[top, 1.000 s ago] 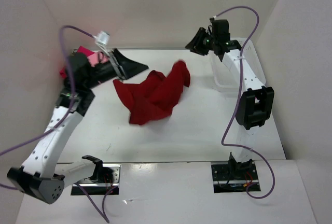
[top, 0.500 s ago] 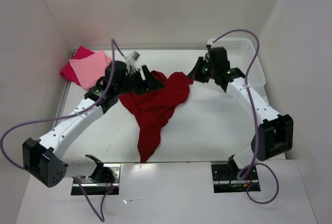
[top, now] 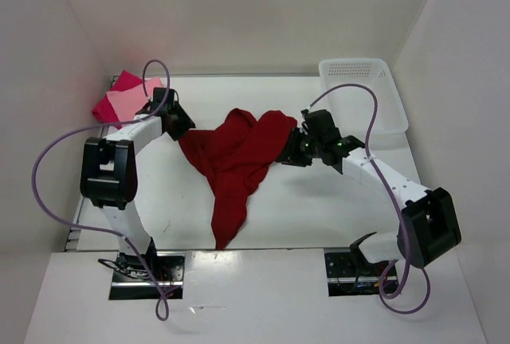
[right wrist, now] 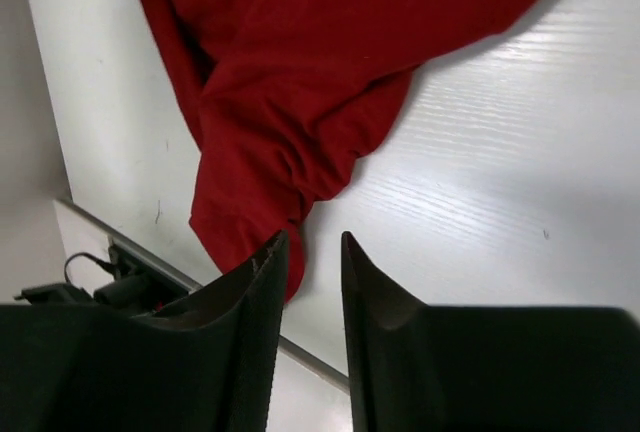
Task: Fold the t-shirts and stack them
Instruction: Flatten out the tshirt
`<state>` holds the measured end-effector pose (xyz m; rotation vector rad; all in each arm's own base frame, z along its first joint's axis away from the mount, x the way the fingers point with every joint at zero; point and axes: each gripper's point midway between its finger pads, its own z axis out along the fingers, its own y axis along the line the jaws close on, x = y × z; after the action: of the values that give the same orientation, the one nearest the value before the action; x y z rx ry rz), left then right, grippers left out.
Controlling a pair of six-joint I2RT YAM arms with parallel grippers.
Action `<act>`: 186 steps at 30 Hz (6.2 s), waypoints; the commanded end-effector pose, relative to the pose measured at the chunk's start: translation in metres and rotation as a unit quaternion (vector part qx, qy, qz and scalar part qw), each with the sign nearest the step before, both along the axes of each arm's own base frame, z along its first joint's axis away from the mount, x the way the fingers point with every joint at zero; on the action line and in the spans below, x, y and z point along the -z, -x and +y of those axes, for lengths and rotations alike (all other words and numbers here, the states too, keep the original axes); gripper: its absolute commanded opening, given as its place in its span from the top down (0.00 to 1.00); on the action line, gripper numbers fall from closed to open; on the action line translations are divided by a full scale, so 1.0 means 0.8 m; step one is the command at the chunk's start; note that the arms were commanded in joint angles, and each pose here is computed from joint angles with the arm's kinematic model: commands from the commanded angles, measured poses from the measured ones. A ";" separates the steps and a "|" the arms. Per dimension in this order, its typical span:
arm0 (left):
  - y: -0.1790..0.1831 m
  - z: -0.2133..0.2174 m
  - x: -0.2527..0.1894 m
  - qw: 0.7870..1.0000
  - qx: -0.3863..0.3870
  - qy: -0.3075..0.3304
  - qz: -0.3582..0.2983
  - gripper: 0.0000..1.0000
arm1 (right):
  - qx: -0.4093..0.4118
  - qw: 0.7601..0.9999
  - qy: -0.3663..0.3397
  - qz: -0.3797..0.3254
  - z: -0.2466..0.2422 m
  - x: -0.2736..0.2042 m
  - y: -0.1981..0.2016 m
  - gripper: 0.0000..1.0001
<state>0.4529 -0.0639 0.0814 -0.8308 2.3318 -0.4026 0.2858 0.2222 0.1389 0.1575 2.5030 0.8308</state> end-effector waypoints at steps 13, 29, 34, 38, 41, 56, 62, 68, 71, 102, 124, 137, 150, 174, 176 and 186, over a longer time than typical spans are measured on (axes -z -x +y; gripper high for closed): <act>-0.072 0.058 0.025 0.992 -0.026 -0.125 0.019 0.47 | -0.043 0.999 -0.018 -0.019 0.029 0.002 0.005 0.49; -0.085 0.069 0.041 0.987 -0.016 -0.157 0.044 0.84 | -0.006 0.999 0.032 0.013 0.032 0.059 -0.038 0.36; -0.069 0.066 0.016 0.988 -0.014 -0.150 0.028 1.00 | 0.013 0.999 0.016 0.028 0.045 0.084 -0.066 0.31; -0.038 0.059 -0.016 0.991 -0.009 -0.131 -0.002 1.00 | 0.023 1.000 0.002 0.016 0.055 0.080 -0.105 0.31; -0.016 0.057 -0.043 0.992 -0.008 -0.125 -0.026 1.00 | 0.030 0.999 -0.008 0.020 0.059 0.085 -0.130 0.49; 0.098 0.066 -0.088 0.995 -0.054 -0.039 -0.071 1.00 | 0.130 0.989 -0.024 -0.067 -0.028 -0.004 -0.293 0.92; 0.158 0.022 -0.070 0.996 -0.038 0.067 -0.052 0.78 | 0.135 0.989 -0.006 -0.067 -0.051 -0.017 -0.277 0.53; 0.191 0.027 -0.075 0.994 -0.059 0.067 -0.070 0.42 | 0.102 0.992 0.019 -0.072 -0.045 -0.029 -0.176 0.57; 0.181 0.041 -0.074 0.993 -0.074 0.051 -0.072 0.38 | 0.074 0.995 0.026 -0.062 -0.029 -0.016 -0.117 0.79; 0.127 0.081 0.063 0.992 -0.091 -0.068 0.046 0.59 | -0.038 0.993 0.108 0.021 0.025 0.066 0.095 0.55; 0.063 0.041 -0.052 0.998 -0.017 -0.005 -0.058 1.00 | -0.073 0.958 0.276 0.008 0.048 0.102 0.123 0.45; 0.085 0.022 -0.043 0.998 0.015 0.028 -0.051 1.00 | -0.017 0.919 0.395 -0.012 0.013 0.132 0.094 0.54; 0.083 0.018 -0.061 0.997 0.025 0.031 -0.064 1.00 | 0.001 0.946 0.323 -0.037 0.045 0.092 0.073 1.00; 0.074 0.131 -0.543 0.888 -0.009 0.148 -0.435 1.00 | 0.107 0.886 -0.124 -0.433 -0.100 -0.574 0.005 1.00; 0.065 0.137 -0.533 0.890 -0.013 0.144 -0.431 1.00 | 0.118 0.889 -0.114 -0.428 -0.107 -0.563 -0.027 1.00; -0.030 0.147 -0.399 0.925 -0.040 0.175 -0.334 1.00 | 0.080 0.933 -0.116 -0.331 -0.087 -0.449 -0.199 1.00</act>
<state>0.4553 0.0506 0.4186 -0.7873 1.5944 -0.9382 0.4213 0.1435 0.5007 0.1742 1.7351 0.8888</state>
